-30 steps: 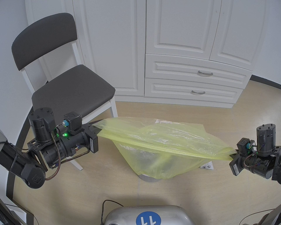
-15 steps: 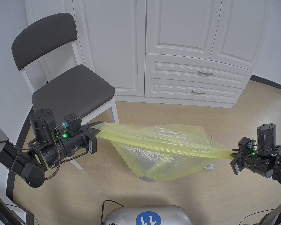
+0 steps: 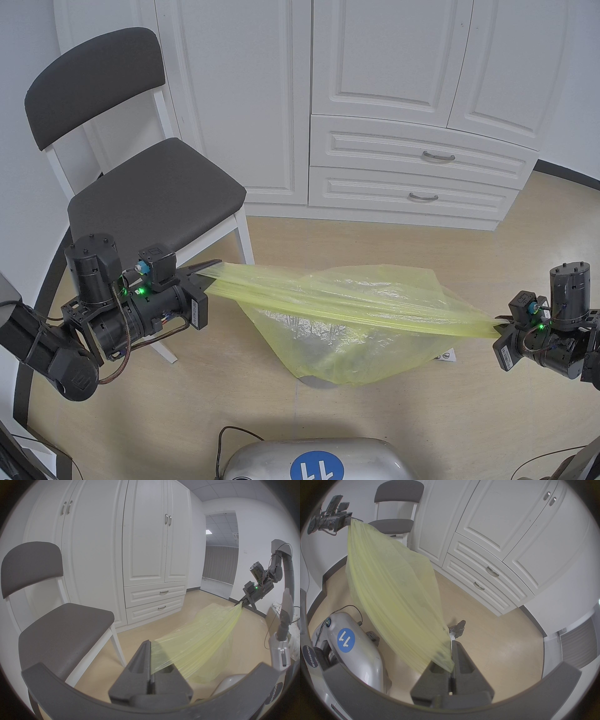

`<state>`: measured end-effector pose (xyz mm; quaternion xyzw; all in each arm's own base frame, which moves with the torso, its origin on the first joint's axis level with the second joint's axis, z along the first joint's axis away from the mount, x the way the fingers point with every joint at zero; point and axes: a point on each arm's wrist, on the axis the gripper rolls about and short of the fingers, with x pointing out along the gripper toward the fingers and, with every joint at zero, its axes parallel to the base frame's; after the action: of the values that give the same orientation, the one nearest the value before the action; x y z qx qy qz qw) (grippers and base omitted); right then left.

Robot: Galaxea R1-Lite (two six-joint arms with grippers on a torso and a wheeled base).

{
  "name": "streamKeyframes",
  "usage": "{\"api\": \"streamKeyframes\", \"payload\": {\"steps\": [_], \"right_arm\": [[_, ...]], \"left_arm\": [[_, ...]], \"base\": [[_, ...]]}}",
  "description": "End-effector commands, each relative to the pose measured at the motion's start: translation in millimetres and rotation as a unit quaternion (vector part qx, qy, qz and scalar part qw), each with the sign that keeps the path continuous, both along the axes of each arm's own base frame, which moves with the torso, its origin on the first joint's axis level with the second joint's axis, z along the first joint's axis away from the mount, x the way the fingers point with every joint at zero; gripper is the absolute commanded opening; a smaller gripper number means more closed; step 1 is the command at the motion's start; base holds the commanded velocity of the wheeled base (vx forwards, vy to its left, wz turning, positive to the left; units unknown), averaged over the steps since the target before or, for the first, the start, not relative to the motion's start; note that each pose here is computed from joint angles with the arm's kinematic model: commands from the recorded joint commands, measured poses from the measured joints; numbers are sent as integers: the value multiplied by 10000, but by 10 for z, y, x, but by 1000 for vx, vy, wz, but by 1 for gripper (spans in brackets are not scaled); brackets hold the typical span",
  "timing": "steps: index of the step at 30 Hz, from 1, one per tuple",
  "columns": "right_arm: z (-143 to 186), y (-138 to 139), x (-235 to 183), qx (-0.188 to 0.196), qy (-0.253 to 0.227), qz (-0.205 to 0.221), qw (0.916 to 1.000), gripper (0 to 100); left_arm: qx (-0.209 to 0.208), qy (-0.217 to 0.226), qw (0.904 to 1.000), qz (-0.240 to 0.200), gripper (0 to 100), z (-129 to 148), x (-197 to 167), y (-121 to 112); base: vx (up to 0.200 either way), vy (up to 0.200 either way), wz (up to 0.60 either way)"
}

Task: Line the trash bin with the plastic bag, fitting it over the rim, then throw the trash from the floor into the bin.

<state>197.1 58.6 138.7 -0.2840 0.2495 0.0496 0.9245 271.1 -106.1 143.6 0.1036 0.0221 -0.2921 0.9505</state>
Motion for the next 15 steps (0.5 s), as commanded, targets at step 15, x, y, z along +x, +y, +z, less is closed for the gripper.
{"api": "streamKeyframes", "payload": {"steps": [15], "right_arm": [[-39,-89,40,-192,105,-134,9997,0]], "left_arm": [[12,30,10000,67,0,-18,37,23]], "base": [[0,0,0]]}}
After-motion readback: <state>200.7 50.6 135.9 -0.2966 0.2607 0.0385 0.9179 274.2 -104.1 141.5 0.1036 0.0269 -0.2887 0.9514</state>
